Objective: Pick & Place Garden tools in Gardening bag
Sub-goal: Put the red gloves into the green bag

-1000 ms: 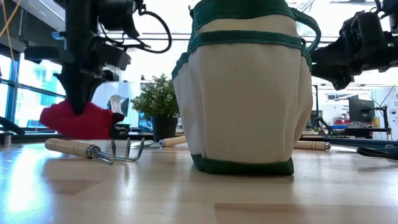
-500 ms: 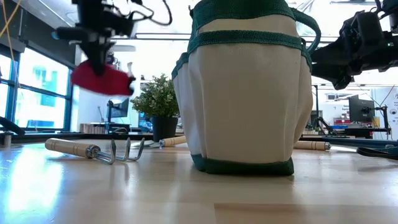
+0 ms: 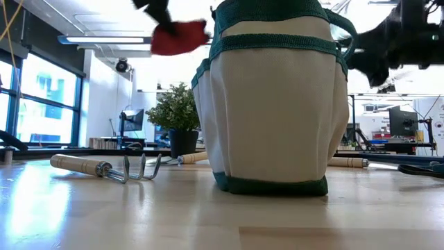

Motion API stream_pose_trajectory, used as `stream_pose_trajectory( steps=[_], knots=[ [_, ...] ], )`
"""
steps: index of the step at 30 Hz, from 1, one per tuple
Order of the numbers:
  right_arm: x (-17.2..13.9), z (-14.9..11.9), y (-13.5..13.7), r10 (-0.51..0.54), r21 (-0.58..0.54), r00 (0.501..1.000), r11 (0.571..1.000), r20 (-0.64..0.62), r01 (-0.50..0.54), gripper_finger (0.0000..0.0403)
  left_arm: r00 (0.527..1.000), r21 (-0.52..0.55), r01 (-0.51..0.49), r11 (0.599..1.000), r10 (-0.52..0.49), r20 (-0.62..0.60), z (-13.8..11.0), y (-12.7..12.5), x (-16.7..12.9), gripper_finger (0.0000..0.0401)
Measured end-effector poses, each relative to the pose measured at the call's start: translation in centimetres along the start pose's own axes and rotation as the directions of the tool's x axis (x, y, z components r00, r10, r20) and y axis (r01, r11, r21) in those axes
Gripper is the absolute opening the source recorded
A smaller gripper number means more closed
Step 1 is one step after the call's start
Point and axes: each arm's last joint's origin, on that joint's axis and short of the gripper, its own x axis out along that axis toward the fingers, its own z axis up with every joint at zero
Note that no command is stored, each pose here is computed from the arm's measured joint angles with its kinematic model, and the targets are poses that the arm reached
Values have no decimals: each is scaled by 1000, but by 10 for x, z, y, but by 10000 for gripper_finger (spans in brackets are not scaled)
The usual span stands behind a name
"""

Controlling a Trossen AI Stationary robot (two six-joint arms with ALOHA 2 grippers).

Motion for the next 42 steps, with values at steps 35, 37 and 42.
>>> stream_pose_trajectory(
  steps=[35, 37, 42],
  knots=[
    [93, 86, 64, 173, -314, 977, 941, 122, -127, 216, 775, 45, 280, 959, -253, 580, 50, 6, -14, 9],
    [102, 84, 68, 144, -318, 984, 942, 104, -105, 216, 771, 51, 287, 957, -262, 581, 52, 4, -12, 9],
    [124, 77, 76, 132, -329, 989, 939, 71, -101, 216, 770, 77, 310, 948, -298, 564, 54, -3, -5, 10]
  ],
)
